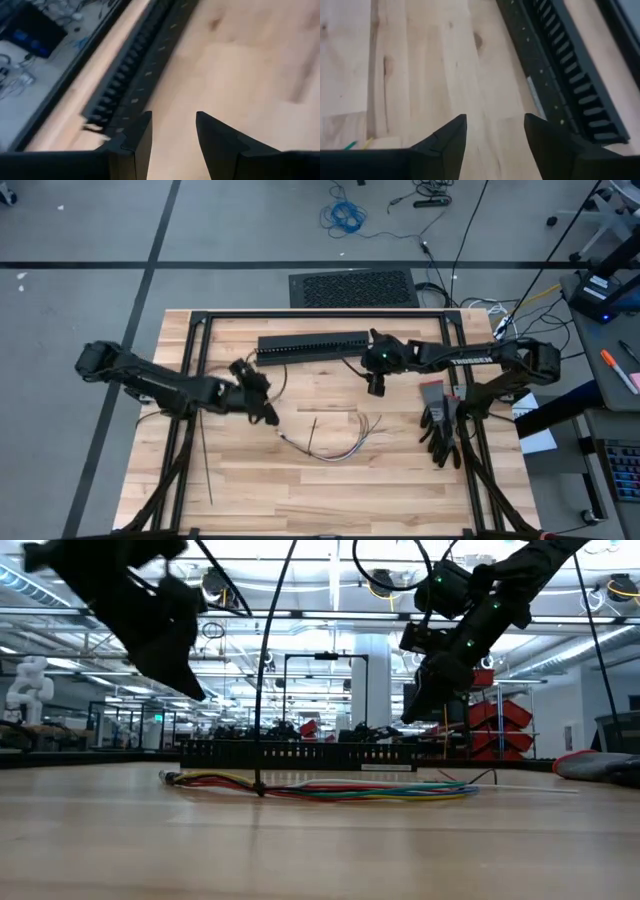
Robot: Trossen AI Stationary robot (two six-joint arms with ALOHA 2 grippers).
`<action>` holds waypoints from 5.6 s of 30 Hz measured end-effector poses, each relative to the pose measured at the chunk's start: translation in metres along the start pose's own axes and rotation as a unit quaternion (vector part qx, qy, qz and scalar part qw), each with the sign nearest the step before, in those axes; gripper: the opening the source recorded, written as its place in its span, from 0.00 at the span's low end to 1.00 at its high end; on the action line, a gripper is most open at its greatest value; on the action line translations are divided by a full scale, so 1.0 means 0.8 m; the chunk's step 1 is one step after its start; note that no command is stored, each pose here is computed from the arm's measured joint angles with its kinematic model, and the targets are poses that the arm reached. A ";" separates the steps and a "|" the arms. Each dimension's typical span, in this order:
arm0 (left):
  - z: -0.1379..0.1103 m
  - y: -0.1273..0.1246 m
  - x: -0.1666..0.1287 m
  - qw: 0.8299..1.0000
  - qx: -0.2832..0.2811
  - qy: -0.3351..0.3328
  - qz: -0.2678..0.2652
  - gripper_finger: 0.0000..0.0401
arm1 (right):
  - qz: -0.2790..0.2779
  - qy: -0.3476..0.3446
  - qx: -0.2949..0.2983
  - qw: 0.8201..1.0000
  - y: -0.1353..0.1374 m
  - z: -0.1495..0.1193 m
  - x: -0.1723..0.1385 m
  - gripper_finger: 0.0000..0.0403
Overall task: Ziptie cables
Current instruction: Put the zip tied cable wires into the black cable duct
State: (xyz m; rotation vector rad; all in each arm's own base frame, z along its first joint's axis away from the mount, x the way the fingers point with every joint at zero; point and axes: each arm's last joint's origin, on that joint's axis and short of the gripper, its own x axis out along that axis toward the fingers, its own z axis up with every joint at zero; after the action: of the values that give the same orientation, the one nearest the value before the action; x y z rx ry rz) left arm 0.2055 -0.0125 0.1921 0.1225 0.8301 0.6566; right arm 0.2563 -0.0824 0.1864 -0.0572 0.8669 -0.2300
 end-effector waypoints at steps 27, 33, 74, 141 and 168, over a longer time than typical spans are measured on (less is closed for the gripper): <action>-0.004 0.129 0.104 0.984 0.076 0.108 -0.122 0.38 | 0.002 0.012 -0.031 0.999 0.000 -0.003 0.000 0.45; -0.017 0.135 0.132 0.980 0.058 0.148 -0.120 0.38 | -0.032 -0.040 -0.057 0.997 -0.023 0.007 0.000 0.45; -0.014 0.125 0.139 0.981 0.037 0.135 -0.131 0.15 | -0.071 -0.041 -0.028 0.996 -0.097 -0.013 0.044 0.37; 0.011 -0.054 0.020 0.974 0.105 0.108 -0.171 0.24 | 0.037 0.163 0.041 0.985 0.121 -0.031 0.013 0.43; -0.008 -0.131 -0.064 0.945 0.162 0.019 -0.282 0.30 | 0.193 -0.079 -0.010 0.978 0.217 0.027 -0.108 0.43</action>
State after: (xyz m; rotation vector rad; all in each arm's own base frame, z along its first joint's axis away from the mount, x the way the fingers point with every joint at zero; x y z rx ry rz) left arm 0.2275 -0.1266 0.1841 0.1611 0.9511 -0.0214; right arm 0.2493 0.1046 0.2401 0.0731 0.7051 0.1470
